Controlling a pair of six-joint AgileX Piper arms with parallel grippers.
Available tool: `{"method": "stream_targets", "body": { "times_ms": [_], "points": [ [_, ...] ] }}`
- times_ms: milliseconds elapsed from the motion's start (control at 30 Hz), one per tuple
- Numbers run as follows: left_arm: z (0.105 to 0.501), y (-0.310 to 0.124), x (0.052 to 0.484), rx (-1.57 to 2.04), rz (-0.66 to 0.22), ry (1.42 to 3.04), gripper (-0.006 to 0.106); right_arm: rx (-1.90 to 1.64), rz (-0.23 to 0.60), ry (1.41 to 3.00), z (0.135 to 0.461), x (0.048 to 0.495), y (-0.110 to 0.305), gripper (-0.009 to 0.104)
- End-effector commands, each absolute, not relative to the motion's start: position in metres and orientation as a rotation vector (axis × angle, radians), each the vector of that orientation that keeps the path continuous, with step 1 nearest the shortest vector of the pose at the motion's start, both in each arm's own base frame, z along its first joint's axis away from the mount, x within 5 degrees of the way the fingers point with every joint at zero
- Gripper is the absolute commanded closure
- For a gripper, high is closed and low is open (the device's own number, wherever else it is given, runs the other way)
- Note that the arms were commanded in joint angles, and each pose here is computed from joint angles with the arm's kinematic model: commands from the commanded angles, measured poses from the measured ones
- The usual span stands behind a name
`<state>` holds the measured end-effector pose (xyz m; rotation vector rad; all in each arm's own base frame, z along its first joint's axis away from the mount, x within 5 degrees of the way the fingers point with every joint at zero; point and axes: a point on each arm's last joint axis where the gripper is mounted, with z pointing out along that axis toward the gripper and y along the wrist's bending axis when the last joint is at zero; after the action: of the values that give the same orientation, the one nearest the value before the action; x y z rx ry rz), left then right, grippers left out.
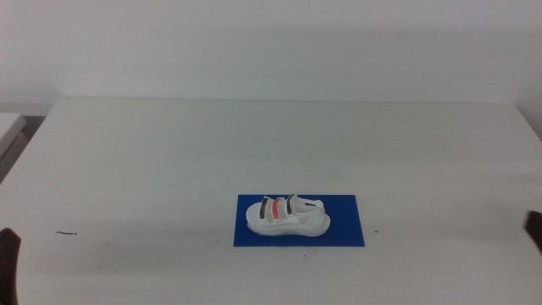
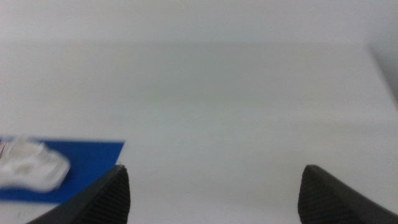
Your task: Use one arm to grab the shoe from the table and place it on the mat.
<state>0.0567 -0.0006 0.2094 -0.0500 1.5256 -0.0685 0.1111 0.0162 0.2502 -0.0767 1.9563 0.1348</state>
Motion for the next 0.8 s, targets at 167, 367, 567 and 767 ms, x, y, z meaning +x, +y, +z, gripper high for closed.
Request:
{"method": "stream_targets", "body": {
  "times_ms": [167, 367, 567, 767],
  "points": [
    [0.211, -0.001, 0.056, -0.051, -0.07, 1.511, 0.007, 0.016, 0.103, 1.827, 0.223, 0.081, 0.005, 0.005],
    [0.211, -0.001, 0.056, -0.051, -0.07, 1.511, 0.007, 0.016, 0.107, 1.778, 0.191, 0.066, 0.004, 0.005],
    [0.211, -0.001, 0.056, -0.051, -0.07, 1.511, 0.007, -0.007, 0.066, 1.723, 0.192, 0.056, 0.002, 0.005],
    [0.211, -0.001, 0.056, -0.051, -0.07, 1.511, 0.007, -0.011, 0.069, 1.707, 0.193, 0.056, 0.002, 0.005]
  ]
}}
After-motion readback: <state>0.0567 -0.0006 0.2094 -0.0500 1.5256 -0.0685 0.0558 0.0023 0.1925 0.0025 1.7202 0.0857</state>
